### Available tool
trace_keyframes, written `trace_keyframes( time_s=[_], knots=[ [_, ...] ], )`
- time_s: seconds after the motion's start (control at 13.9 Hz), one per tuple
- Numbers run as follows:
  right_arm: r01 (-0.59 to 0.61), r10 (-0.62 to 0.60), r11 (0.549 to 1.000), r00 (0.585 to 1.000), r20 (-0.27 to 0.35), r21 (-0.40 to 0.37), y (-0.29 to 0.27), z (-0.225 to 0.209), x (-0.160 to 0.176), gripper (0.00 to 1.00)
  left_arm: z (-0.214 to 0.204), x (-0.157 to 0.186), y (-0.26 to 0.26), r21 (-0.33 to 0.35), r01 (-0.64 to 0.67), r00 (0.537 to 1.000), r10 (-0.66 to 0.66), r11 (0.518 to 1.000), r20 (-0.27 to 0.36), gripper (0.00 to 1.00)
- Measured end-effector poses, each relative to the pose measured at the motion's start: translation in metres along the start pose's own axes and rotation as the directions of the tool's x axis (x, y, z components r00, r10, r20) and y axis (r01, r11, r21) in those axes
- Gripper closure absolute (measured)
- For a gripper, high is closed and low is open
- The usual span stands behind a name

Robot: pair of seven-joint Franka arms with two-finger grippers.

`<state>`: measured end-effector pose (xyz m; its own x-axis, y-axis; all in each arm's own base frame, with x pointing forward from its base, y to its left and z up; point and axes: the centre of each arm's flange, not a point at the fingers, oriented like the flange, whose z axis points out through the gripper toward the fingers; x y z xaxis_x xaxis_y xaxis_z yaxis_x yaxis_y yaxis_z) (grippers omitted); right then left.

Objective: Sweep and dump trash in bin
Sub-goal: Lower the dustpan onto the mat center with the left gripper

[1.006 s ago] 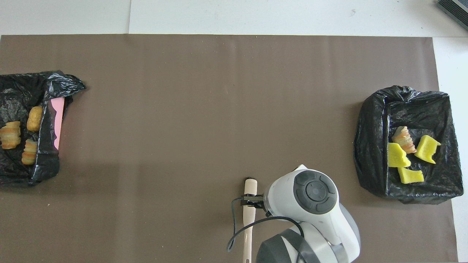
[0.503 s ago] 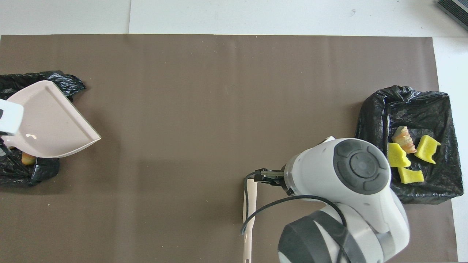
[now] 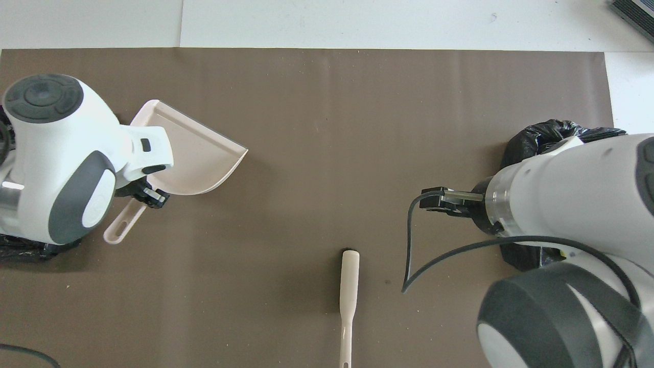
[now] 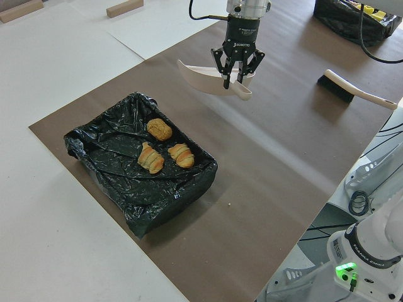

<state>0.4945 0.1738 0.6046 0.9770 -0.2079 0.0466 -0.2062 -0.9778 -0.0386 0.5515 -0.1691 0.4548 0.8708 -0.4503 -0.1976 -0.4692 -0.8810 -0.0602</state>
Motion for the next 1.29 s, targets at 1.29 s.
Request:
trace_keyframes(
  time_s=[1.29],
  knots=[
    [0.007, -0.007, 1.000, 0.999, 0.034, -0.003, 0.217, -0.090, 0.049, 0.00, 0.041, 0.171, 0.273, -0.248, 0.377, 0.906, -0.411, 0.892, -0.099, 0.68]
  ],
)
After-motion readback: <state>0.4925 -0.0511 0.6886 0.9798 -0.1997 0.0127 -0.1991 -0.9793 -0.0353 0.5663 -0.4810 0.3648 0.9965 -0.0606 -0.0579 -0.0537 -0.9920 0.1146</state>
